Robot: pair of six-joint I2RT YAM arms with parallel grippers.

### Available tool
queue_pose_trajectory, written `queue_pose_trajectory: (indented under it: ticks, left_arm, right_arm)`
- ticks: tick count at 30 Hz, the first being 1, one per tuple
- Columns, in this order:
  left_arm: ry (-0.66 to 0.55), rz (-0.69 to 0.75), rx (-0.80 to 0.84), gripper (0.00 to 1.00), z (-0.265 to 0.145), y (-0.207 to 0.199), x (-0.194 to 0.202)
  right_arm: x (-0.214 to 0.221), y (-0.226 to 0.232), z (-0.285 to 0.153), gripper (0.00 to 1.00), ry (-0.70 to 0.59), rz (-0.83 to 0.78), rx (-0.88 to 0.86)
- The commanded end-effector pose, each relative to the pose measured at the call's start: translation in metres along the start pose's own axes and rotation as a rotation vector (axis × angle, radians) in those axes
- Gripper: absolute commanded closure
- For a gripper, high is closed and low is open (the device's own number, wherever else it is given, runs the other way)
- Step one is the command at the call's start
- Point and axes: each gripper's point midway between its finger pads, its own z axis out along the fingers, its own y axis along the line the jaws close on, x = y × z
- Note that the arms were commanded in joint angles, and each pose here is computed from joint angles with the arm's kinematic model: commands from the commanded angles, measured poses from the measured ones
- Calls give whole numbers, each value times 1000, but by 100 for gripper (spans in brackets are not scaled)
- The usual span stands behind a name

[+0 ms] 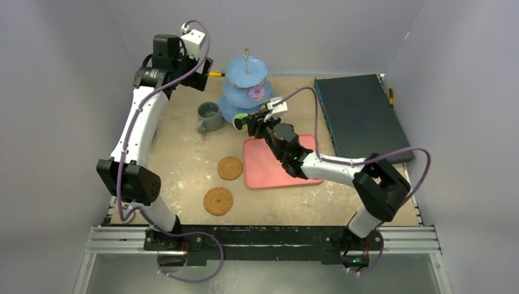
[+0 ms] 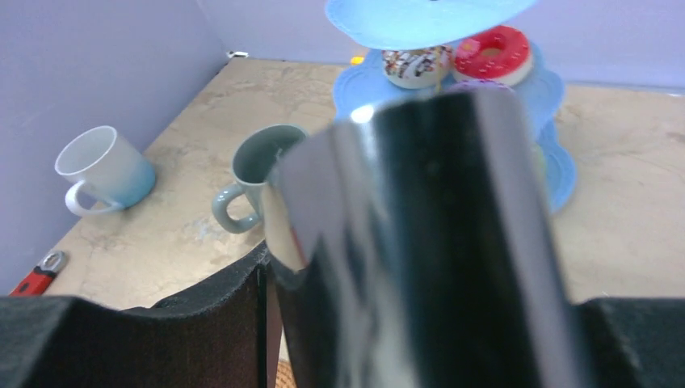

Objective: Serve the afternoon tea

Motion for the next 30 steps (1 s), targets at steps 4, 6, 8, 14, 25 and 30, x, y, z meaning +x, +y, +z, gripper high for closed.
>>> queue_pose_trajectory:
  ticks: [4, 6, 8, 14, 25, 30]
  left_arm:
    - [-81, 0, -51, 1, -21, 14, -18]
    - [-83, 2, -53, 1, -22, 15, -18]
    - [-85, 2, -53, 1, -21, 14, -19]
    - [-89, -3, -48, 1, -21, 14, -21]
    - [-94, -6, -52, 1, -22, 15, -23]
    - [-94, -5, -44, 1, -22, 13, -23]
  right_arm:
    - [-33, 33, 32, 48, -113, 76, -113]
    - [-31, 36, 38, 48, -110, 84, -122]
    - [-24, 37, 43, 48, -99, 88, -126]
    - [-9, 26, 58, 48, -79, 115, -99]
    - [9, -4, 89, 48, -90, 150, -24]
    - [15, -14, 102, 48, -98, 170, 18]
